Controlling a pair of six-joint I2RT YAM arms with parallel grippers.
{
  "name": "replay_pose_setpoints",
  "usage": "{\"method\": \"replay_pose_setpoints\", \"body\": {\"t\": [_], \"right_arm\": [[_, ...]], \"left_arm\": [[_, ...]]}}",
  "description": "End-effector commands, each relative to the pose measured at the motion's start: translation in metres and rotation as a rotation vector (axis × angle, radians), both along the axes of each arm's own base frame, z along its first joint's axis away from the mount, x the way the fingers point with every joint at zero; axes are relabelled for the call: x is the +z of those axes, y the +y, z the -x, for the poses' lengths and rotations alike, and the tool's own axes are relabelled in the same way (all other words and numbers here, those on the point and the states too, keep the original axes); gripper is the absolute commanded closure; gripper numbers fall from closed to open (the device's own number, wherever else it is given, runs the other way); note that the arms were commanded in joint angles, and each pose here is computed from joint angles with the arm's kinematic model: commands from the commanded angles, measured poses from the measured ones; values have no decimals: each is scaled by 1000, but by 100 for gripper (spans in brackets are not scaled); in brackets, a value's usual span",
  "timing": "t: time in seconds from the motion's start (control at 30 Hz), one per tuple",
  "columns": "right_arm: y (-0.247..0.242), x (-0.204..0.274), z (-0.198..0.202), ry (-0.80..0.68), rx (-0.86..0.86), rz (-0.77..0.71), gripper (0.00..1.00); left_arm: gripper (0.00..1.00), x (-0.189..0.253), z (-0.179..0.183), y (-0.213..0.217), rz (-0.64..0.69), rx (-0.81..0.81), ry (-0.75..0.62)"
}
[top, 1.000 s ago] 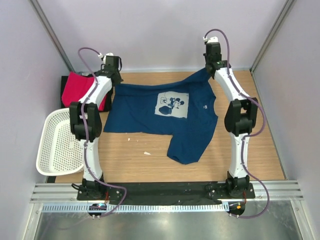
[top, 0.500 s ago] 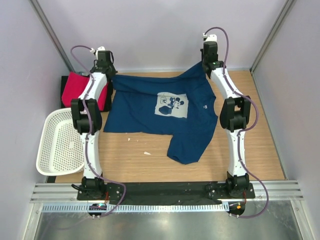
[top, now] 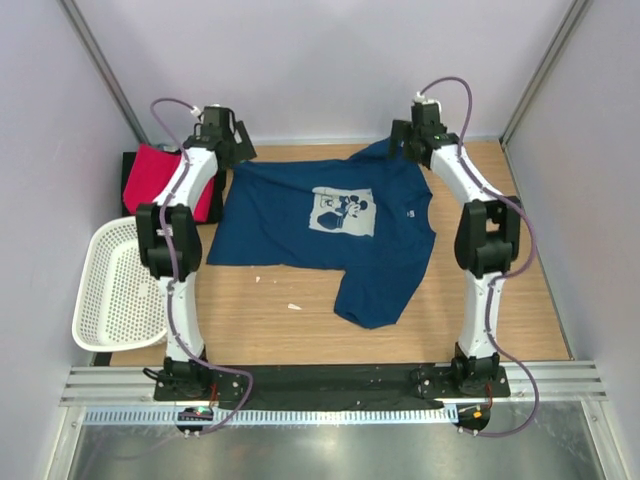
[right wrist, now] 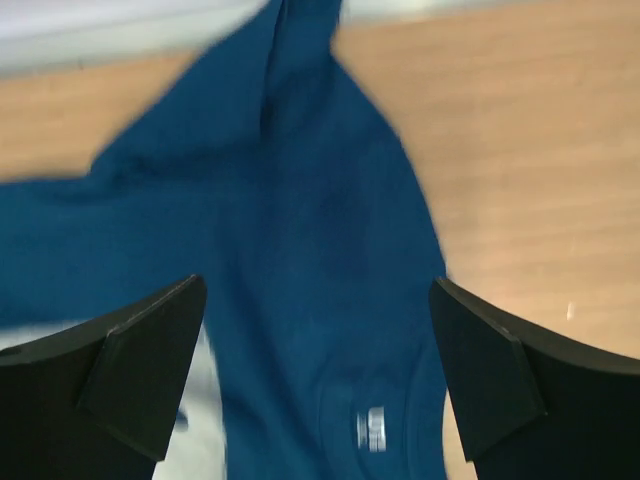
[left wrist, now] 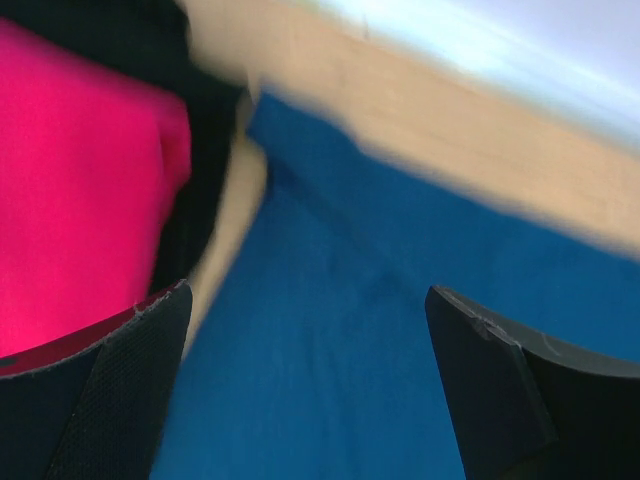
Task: Fold and stack the t-shirts
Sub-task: Flatten the tshirt out
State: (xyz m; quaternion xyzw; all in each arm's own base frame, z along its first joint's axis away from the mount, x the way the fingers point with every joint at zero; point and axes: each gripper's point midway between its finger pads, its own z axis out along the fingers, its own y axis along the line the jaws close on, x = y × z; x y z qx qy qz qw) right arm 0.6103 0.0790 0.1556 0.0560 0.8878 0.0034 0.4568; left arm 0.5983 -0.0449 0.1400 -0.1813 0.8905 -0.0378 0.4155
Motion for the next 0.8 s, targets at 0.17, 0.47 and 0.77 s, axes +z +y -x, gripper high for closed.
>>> {"method": "replay_pose_setpoints", "body": {"t": [0.17, 0.47, 0.77], "right_arm": [[13, -28, 142, 194, -36, -138, 1], [20, -91, 186, 326, -54, -187, 1], [-8, -127, 229, 427, -181, -106, 3]], "left_arm": [[0, -22, 147, -81, 97, -80, 201], [13, -92, 176, -72, 103, -10, 280], [18, -124, 219, -58, 80, 50, 383]]}}
